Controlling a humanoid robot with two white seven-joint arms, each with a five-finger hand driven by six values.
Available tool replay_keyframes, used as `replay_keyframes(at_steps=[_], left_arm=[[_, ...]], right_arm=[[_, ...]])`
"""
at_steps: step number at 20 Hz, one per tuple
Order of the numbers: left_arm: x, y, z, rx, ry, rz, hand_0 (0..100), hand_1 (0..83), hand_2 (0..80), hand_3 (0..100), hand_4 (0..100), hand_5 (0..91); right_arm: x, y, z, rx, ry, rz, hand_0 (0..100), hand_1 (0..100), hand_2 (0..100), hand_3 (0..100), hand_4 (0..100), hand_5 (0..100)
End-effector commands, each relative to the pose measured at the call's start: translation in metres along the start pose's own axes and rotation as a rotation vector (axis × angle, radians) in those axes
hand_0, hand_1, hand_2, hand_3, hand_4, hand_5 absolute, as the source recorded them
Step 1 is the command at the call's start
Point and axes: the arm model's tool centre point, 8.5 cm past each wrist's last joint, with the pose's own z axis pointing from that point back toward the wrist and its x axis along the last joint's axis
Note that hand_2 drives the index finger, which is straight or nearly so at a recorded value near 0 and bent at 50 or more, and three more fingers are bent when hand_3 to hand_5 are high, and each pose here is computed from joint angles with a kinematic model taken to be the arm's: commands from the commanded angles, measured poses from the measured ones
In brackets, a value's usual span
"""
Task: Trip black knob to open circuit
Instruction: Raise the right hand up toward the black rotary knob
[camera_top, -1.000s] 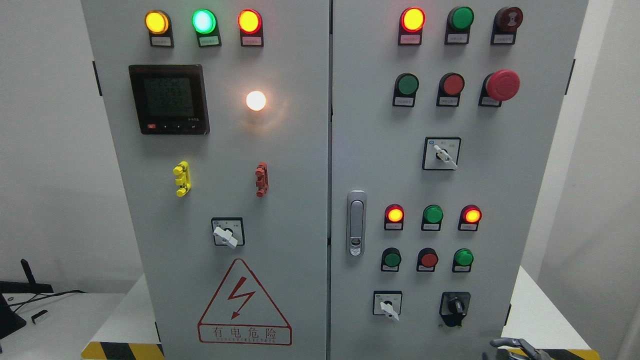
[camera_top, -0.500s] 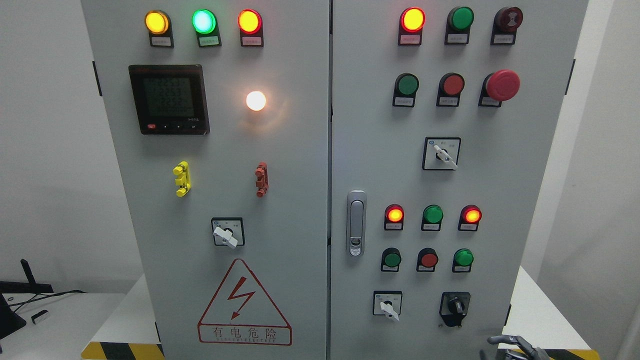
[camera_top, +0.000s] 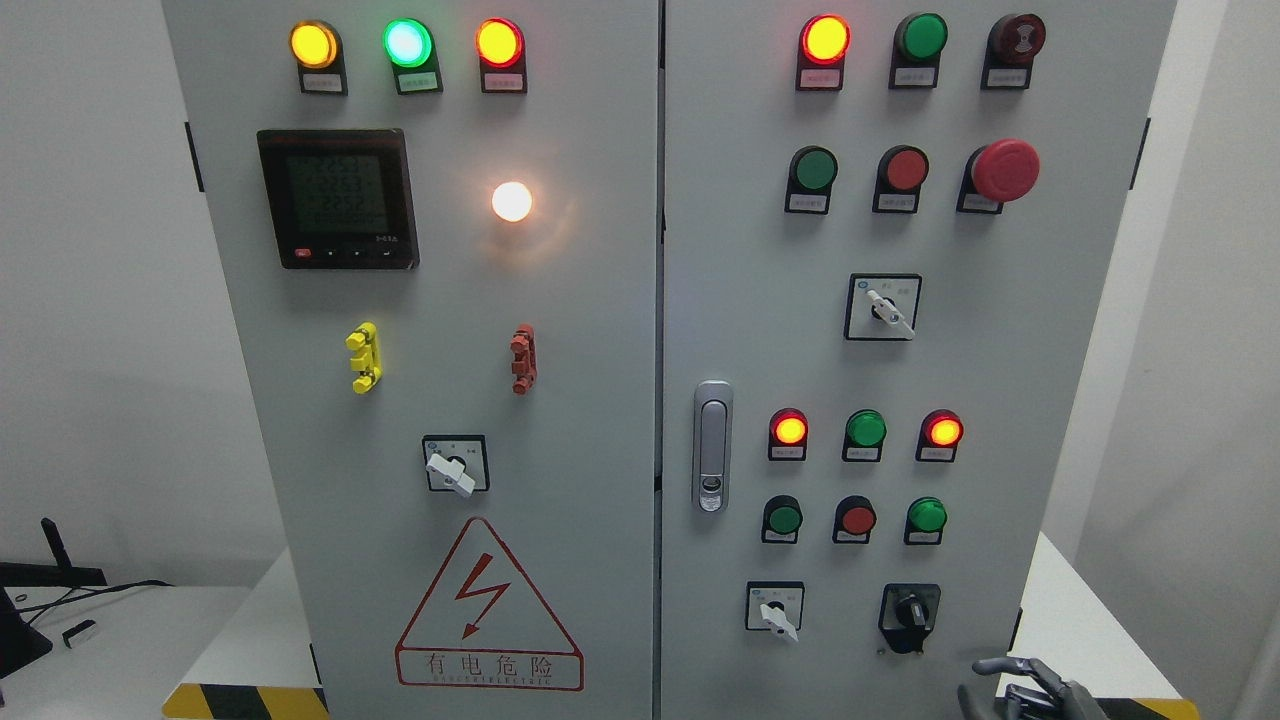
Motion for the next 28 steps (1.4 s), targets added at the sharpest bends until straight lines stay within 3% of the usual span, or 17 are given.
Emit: replay_keyframes(at_steps=[1, 17, 28], left_arm=[[0.000, 0.000, 0.000, -0.004, -0.001, -0.030, 12, 38.9, 0.0, 0, 0, 0.0], [0.000, 0.000, 0.000, -0.004, -0.001, -0.030, 12, 38.9, 0.0, 0, 0, 0.0], [0.000, 0.000, 0.000, -0.004, -0.001, -0.030, 12, 38.9, 0.0, 0, 0, 0.0]], right_arm=[[0.001, -0.014, -0.007, -0.038, 0.000, -0.004, 32, 80, 44, 100, 100, 96], [0.006, -0.014, -0.018, -0.044, -0.007, -0.007, 32, 80, 44, 100, 100, 96], [0.018, 0.005, -0.019, -0.013, -0.037, 0.002, 33, 80, 44, 100, 100, 96]])
